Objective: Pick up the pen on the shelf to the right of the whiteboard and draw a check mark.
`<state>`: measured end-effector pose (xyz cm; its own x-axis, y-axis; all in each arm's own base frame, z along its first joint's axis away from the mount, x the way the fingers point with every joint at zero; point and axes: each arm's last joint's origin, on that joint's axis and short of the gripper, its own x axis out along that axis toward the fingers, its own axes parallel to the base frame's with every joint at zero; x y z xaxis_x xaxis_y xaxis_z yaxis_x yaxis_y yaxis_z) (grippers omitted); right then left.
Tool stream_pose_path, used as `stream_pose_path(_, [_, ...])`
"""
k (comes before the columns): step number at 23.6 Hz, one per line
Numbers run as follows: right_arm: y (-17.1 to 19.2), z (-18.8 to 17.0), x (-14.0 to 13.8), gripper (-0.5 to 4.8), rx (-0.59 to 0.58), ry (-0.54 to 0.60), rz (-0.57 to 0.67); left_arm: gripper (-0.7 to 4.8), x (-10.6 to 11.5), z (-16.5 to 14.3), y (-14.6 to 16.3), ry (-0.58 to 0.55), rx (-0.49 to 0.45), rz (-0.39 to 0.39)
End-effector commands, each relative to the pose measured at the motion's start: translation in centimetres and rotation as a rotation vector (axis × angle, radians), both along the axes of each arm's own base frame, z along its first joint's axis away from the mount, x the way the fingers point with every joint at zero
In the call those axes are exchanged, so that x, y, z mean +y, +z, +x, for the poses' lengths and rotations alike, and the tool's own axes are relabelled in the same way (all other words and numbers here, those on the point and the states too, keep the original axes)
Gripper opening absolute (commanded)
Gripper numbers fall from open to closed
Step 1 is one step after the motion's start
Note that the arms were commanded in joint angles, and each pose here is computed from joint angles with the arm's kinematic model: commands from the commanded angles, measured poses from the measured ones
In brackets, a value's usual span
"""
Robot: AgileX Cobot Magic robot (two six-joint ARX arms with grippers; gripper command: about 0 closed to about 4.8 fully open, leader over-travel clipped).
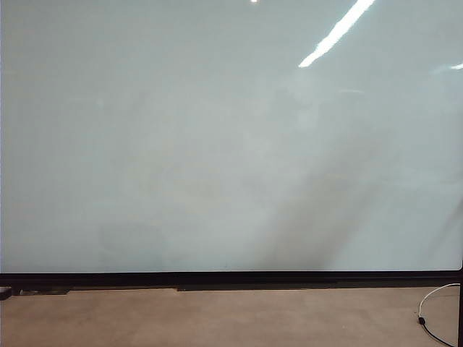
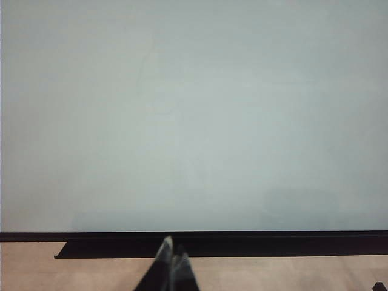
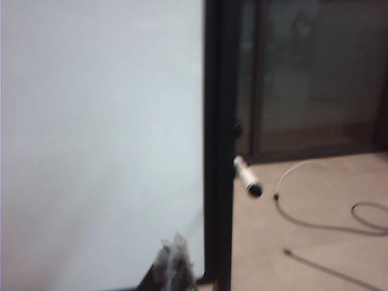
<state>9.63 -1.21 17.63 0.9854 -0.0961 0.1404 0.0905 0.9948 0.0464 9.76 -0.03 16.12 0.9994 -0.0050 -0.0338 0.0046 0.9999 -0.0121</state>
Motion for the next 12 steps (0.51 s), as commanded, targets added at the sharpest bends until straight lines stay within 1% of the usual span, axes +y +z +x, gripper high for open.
stream_pose_path(1, [0.85,-0.17,-0.03,-0.09,-0.080,-0.019,-0.008,-0.05,0.00,-0.01,0.19,0.000,-0.012,0.004])
stream_pose_path(2, [0.85,-0.17,-0.02,-0.09,-0.079,-0.018,-0.008,-0.05,0.00,-0.01,0.19,0.000,-0.012,0.004])
stream_pose_path(6, [0.46,-0.11,-0.02,-0.09,-0.006,-0.016,0.001,-0.04,0.00,-0.01,0.19,0.000,-0.012,0.004])
stream_pose_path(12, [1.42,-0.39,-0.02,-0.09,-0.004,-0.026,-0.002,-0.04,0.00,-0.01,0.19,0.000,-0.012,0.004])
